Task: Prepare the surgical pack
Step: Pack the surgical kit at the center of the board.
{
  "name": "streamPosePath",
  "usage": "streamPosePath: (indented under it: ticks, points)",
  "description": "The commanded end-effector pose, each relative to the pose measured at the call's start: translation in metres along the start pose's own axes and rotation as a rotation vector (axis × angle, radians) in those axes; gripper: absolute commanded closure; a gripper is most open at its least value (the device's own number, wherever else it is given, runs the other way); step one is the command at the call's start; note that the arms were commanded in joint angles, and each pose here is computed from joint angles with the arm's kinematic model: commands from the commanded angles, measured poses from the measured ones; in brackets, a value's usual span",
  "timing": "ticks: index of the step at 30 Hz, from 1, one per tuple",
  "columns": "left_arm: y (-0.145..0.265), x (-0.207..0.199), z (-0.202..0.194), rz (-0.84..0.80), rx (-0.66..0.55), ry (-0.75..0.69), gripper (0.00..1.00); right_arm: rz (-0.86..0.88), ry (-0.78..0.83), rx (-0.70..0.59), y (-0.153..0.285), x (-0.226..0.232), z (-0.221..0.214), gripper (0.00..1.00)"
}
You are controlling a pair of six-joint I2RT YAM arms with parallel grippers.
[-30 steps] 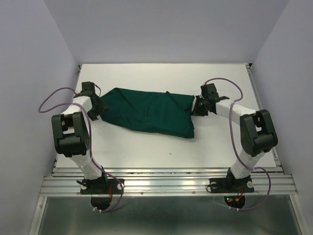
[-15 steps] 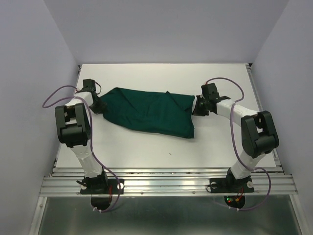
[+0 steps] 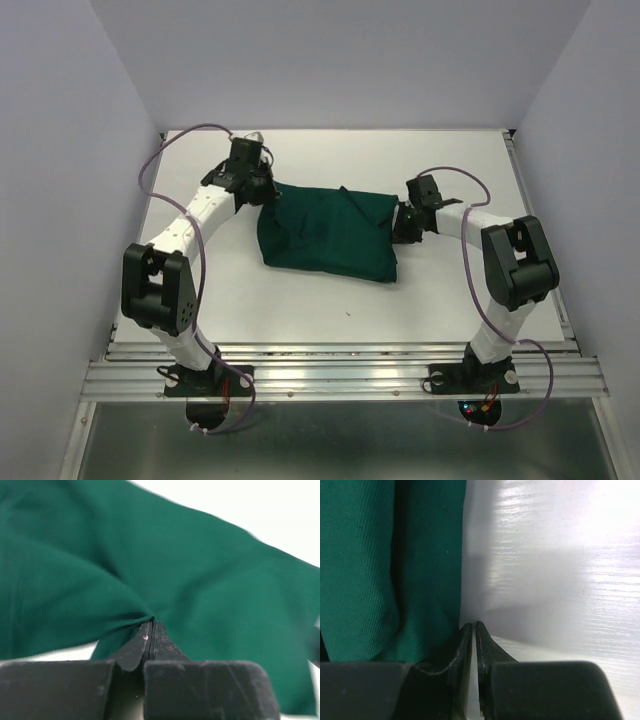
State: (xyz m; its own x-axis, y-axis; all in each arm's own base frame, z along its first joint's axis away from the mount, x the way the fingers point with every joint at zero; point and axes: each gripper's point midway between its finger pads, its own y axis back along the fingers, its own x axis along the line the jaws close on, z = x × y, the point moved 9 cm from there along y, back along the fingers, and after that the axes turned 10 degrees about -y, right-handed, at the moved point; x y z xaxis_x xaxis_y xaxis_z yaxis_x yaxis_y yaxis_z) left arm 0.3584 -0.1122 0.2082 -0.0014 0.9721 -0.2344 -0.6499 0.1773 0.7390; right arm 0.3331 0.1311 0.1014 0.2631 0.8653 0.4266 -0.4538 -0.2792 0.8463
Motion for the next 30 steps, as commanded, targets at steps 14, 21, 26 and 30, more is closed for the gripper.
streamPosePath:
  ticks: [14, 21, 26, 30]
  points:
    - [0.078, -0.218, -0.003, -0.707, -0.100, -0.265, 1.00, 0.153, -0.058, 0.037, -0.007, 0.019, 0.000, 0.87]
    - [0.099, -0.264, -0.006, -0.903, -0.116, -0.282, 1.00, 0.191, -0.092, 0.070, -0.010, 0.021, -0.010, 0.87]
    - [0.107, -0.292, -0.008, -1.001, -0.103, -0.295, 1.00, 0.242, -0.126, 0.094, -0.014, 0.027, -0.015, 0.87]
    - [0.109, -0.310, -0.015, -1.089, -0.069, -0.280, 1.00, 0.260, -0.142, 0.095, -0.015, 0.030, -0.014, 0.87]
